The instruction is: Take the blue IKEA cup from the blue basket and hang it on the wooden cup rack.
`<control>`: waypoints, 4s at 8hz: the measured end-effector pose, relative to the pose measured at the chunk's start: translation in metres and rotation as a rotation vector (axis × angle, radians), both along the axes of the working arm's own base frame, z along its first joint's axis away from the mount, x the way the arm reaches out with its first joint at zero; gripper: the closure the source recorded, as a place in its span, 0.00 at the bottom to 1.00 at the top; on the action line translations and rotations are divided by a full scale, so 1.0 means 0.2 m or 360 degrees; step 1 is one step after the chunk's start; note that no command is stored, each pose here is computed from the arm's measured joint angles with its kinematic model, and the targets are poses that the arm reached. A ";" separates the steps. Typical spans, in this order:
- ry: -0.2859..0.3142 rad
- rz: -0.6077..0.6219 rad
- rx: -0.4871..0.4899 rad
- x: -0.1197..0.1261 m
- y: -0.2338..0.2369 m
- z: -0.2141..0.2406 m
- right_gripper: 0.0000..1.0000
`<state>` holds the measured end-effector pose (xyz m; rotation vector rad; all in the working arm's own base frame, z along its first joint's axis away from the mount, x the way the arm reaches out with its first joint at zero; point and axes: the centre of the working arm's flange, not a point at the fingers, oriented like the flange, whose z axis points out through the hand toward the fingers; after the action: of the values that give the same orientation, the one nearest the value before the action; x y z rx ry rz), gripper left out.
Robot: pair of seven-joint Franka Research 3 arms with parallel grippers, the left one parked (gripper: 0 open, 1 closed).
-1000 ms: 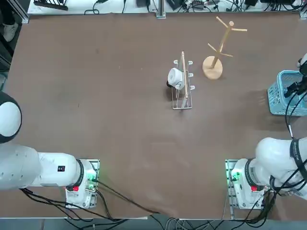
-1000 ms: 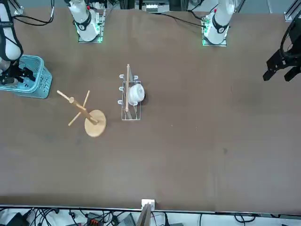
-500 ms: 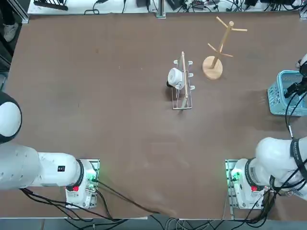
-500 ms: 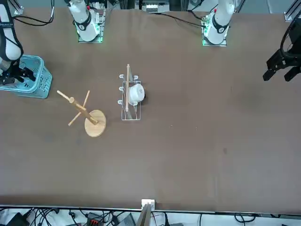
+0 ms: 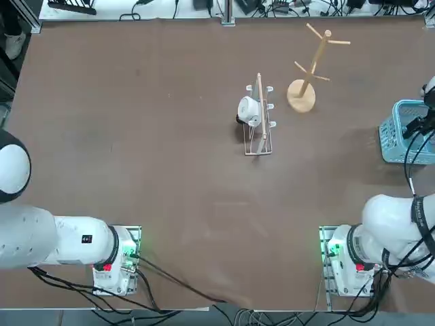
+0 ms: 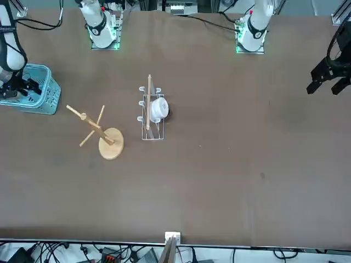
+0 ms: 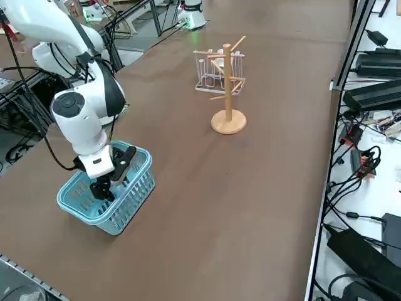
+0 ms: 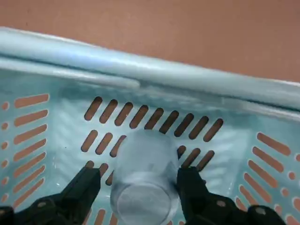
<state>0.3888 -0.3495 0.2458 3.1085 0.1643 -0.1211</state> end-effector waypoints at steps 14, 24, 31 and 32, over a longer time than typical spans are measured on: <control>0.0016 0.0045 0.0019 -0.04 -0.04 -0.02 0.06; -0.0046 0.0139 -0.0028 0.15 0.01 0.21 0.18; 0.0047 0.0161 0.0285 0.38 0.20 1.20 0.18; 0.0021 0.0179 0.0374 0.41 0.26 1.33 0.18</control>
<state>0.4714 -0.2973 0.5115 3.3219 0.3798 -0.1283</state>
